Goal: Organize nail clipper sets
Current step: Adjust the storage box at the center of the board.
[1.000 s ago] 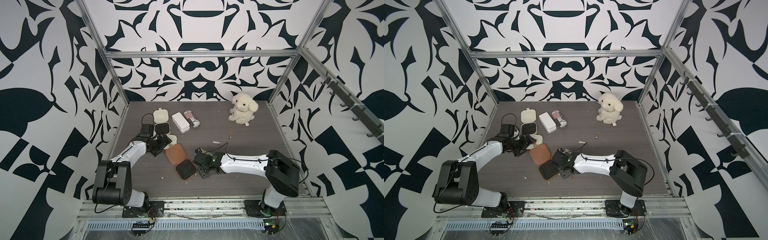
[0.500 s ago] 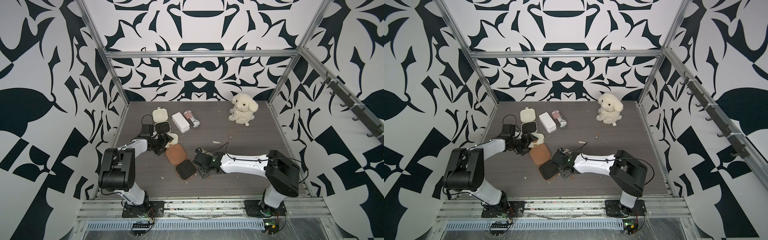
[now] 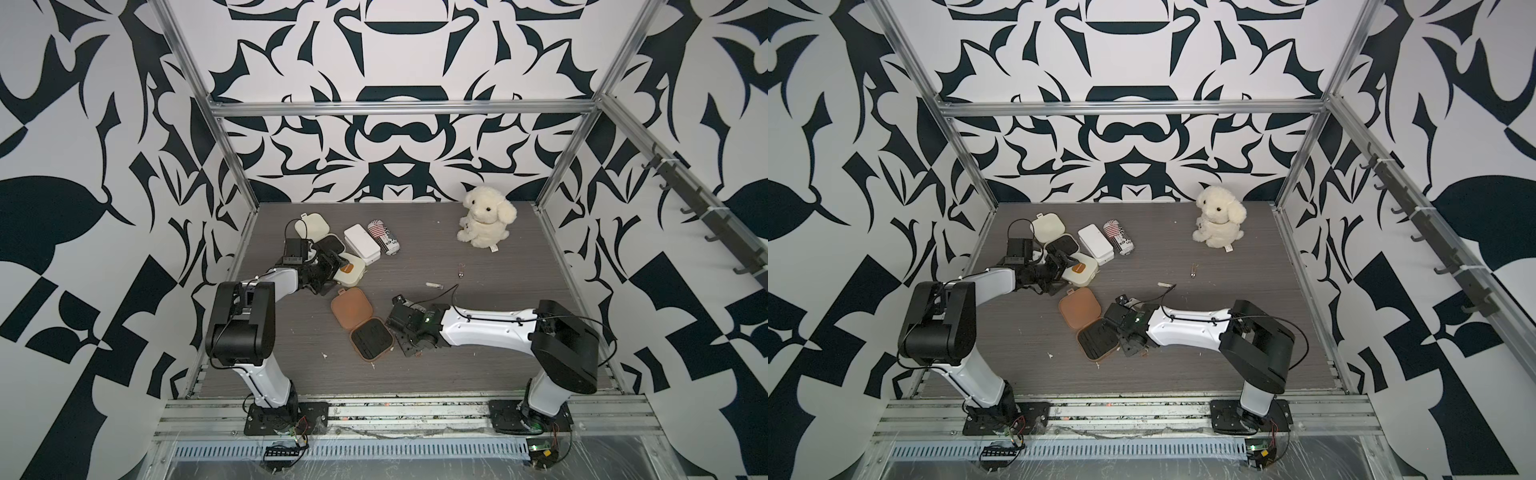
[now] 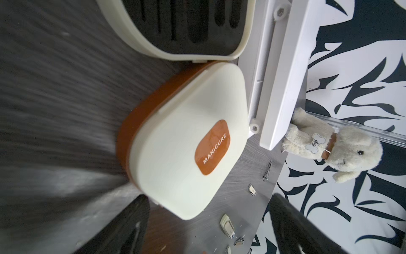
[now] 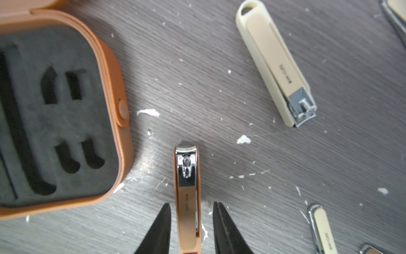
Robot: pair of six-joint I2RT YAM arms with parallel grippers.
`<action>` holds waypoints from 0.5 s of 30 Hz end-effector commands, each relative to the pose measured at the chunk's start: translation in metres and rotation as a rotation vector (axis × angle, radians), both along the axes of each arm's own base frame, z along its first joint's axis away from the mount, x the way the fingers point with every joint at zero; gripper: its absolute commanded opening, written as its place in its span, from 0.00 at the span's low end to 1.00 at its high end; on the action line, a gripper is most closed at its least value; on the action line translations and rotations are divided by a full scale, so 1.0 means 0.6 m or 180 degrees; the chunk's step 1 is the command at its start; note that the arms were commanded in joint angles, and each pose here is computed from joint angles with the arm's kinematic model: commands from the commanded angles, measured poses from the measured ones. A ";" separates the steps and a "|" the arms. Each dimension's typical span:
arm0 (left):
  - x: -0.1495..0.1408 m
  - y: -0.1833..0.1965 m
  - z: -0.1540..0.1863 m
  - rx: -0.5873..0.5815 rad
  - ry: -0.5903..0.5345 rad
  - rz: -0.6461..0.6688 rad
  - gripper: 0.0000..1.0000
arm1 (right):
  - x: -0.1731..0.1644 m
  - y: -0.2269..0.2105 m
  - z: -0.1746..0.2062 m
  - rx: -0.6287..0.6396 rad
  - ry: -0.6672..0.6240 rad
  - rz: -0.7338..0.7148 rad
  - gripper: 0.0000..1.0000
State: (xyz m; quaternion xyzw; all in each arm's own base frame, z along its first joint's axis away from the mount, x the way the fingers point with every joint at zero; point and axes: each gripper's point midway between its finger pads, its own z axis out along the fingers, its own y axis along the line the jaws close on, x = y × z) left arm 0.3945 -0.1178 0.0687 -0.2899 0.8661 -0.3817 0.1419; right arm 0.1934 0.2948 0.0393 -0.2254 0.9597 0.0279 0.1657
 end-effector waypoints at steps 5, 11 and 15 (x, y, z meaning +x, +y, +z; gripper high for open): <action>-0.076 0.052 0.056 0.0738 -0.0017 -0.0058 0.86 | 0.012 0.004 0.028 0.0036 -0.0034 -0.0151 0.36; -0.141 0.008 0.087 0.0657 -0.0106 -0.0487 0.76 | 0.022 -0.001 0.013 0.0026 0.0055 -0.0225 0.35; -0.162 -0.029 0.081 0.0602 -0.0074 -0.0739 0.73 | 0.022 0.007 0.002 0.0051 0.0168 -0.0199 0.34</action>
